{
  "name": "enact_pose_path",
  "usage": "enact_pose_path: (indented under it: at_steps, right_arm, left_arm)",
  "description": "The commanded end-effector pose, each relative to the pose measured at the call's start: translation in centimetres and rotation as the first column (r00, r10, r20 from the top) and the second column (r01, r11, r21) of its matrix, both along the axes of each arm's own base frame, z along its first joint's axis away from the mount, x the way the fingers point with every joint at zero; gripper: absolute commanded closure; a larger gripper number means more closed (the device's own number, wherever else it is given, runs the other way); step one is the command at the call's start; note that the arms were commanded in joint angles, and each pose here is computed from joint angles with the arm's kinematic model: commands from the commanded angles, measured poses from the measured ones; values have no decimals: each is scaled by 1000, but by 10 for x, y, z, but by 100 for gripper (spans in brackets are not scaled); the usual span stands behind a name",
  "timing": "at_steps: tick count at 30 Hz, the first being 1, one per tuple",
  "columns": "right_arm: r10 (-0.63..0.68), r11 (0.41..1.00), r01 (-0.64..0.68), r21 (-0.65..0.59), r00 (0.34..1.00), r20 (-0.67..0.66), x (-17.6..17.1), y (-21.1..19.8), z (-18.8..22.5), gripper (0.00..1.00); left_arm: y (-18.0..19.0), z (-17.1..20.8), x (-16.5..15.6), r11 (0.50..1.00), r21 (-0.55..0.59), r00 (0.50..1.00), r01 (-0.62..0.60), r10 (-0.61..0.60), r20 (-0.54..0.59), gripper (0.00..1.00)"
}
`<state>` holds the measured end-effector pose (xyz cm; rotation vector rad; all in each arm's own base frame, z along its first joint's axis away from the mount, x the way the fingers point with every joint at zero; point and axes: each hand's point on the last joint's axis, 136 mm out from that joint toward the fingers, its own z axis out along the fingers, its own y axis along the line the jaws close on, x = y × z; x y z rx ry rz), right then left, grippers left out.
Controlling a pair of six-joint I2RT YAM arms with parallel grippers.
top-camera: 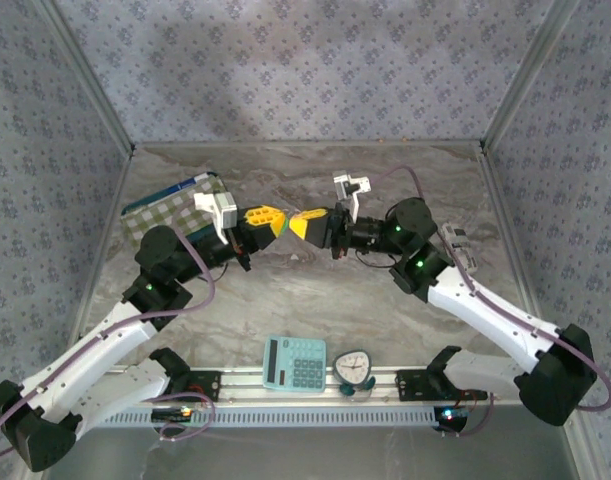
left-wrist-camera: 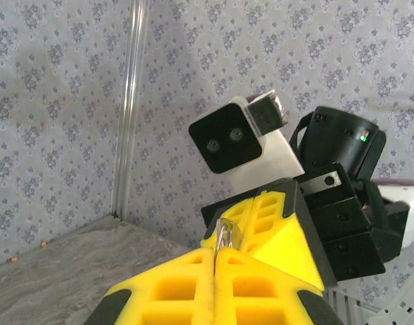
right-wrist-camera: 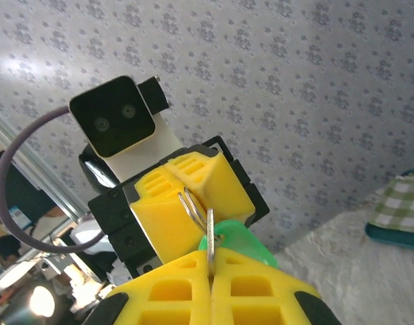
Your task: Remove the keys from the keyring
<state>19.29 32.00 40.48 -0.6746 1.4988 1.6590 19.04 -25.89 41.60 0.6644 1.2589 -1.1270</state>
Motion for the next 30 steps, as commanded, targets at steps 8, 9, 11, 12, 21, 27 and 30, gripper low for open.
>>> enact_pose_path:
  at_steps: [8,9,11,12,21,27,30]
  right_arm:
    - [-105,940,121,-320,992,67,11,-16,-4,100]
    - [-102,937,119,-330,992,69,11,-16,-5,100]
    - [-109,930,130,-345,991,77,13,-16,-4,100]
    - [-118,924,140,-355,990,83,14,-17,-5,100]
    - [-103,911,123,-393,992,72,15,-15,7,100]
    - [-64,900,65,-431,998,16,10,-13,10,100]
    - [-34,900,26,-435,999,-10,6,-10,12,100]
  left_arm:
    - [9,8,-13,1000,-23,998,2,-1,61,100]
    - [9,8,-13,1000,-22,998,3,-2,63,100]
    - [9,8,-14,1000,-19,998,8,-7,70,100]
    - [9,9,-15,1000,-18,997,11,-10,74,100]
    - [11,-5,-10,1000,2,998,-26,26,58,66]
    - [10,-25,-7,999,21,993,-50,47,109,32]
    - [4,-28,-11,998,56,981,-30,19,195,28]
